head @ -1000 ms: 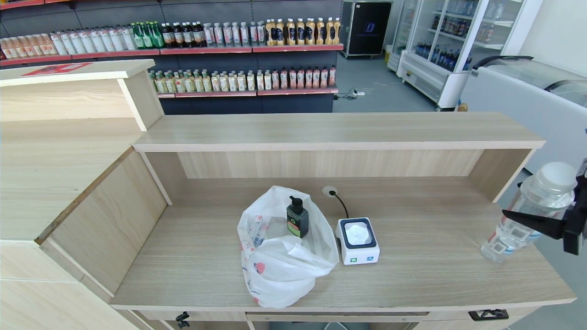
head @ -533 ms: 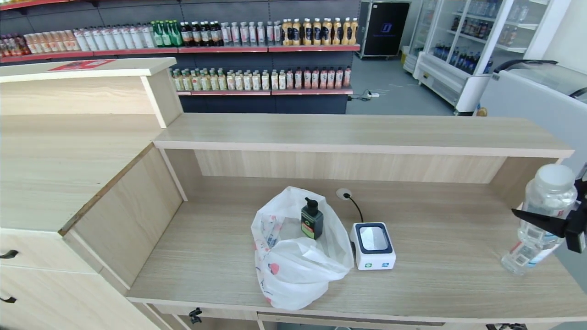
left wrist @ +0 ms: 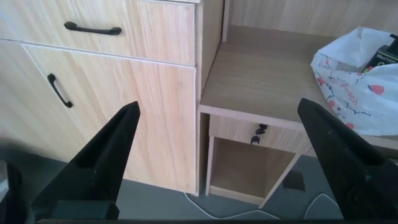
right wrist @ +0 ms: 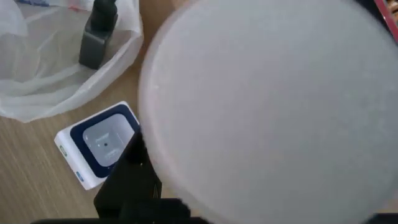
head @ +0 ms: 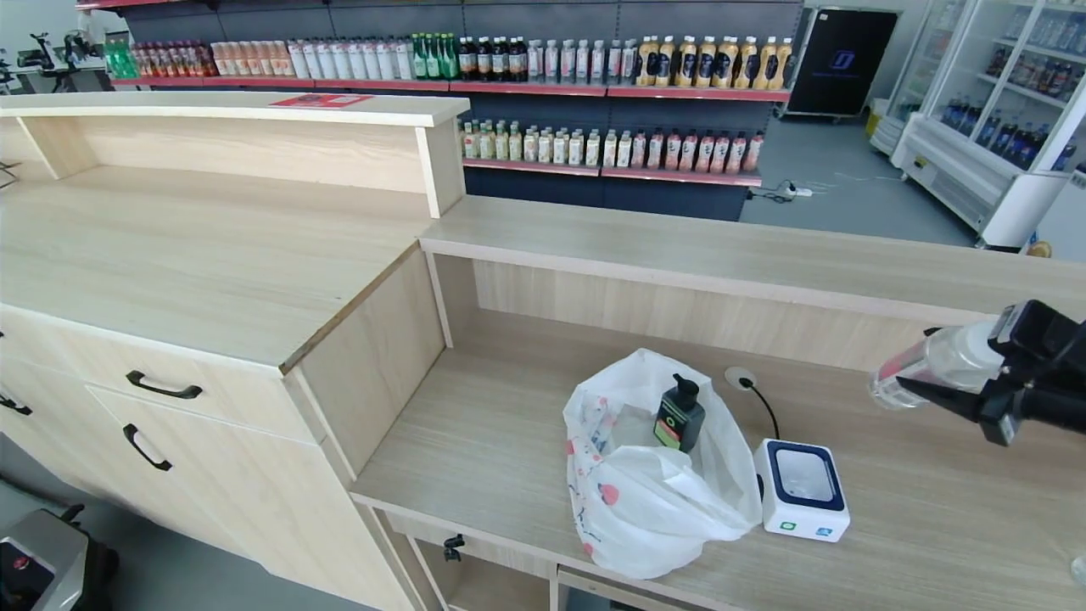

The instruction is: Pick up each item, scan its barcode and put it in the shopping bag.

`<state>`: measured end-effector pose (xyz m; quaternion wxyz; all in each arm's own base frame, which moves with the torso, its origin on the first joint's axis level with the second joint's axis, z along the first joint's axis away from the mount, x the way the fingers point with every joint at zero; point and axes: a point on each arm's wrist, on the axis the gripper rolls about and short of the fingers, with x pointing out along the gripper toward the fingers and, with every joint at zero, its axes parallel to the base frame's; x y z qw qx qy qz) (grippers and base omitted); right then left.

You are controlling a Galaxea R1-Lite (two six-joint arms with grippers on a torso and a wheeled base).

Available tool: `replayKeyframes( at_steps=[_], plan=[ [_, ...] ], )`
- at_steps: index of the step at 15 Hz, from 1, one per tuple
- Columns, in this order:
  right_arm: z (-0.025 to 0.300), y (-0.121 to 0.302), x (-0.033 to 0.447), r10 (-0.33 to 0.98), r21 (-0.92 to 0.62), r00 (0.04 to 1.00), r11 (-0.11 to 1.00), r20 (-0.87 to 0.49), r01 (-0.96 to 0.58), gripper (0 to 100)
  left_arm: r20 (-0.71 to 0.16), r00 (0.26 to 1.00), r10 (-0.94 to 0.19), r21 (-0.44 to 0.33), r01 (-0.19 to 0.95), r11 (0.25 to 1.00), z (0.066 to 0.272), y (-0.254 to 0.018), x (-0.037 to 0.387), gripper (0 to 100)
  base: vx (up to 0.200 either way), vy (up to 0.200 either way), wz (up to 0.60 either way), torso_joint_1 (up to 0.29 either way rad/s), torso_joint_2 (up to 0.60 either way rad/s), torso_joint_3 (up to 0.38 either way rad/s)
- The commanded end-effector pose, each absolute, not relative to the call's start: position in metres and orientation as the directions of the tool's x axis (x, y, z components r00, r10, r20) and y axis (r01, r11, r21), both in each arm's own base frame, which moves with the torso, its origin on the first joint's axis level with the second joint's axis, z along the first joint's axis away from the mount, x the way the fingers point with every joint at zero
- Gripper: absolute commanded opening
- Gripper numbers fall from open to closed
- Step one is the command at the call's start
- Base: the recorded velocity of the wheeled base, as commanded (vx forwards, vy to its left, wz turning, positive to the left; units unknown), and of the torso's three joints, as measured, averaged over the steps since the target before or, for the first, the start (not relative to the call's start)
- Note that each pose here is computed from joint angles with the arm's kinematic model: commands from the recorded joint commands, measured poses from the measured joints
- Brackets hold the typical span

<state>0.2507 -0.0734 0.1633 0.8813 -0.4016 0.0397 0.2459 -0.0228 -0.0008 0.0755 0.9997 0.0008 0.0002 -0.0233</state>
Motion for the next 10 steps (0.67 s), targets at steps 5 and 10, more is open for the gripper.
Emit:
replayKeyframes(
  at_steps=[5, 10],
  plan=[
    [0.113, -0.055, 0.292, 0.558, -0.701, 0.774, 0.421, -0.300, -0.575, 0, -0.002, 0.999, -0.048, 0.001, 0.048, 0.999, 0.076, -0.001, -0.023, 100, 0.000, 0.000, 0.00, 0.000, 0.00, 0.000],
    [0.108, -0.056, 0.298, 0.559, -0.772, 0.785, 0.363, -0.267, -0.521, 0, -0.002, 0.999, -0.048, 0.001, 0.048, 0.999, 0.076, -0.001, -0.023, 100, 0.000, 0.000, 0.00, 0.000, 0.00, 0.000]
  ],
)
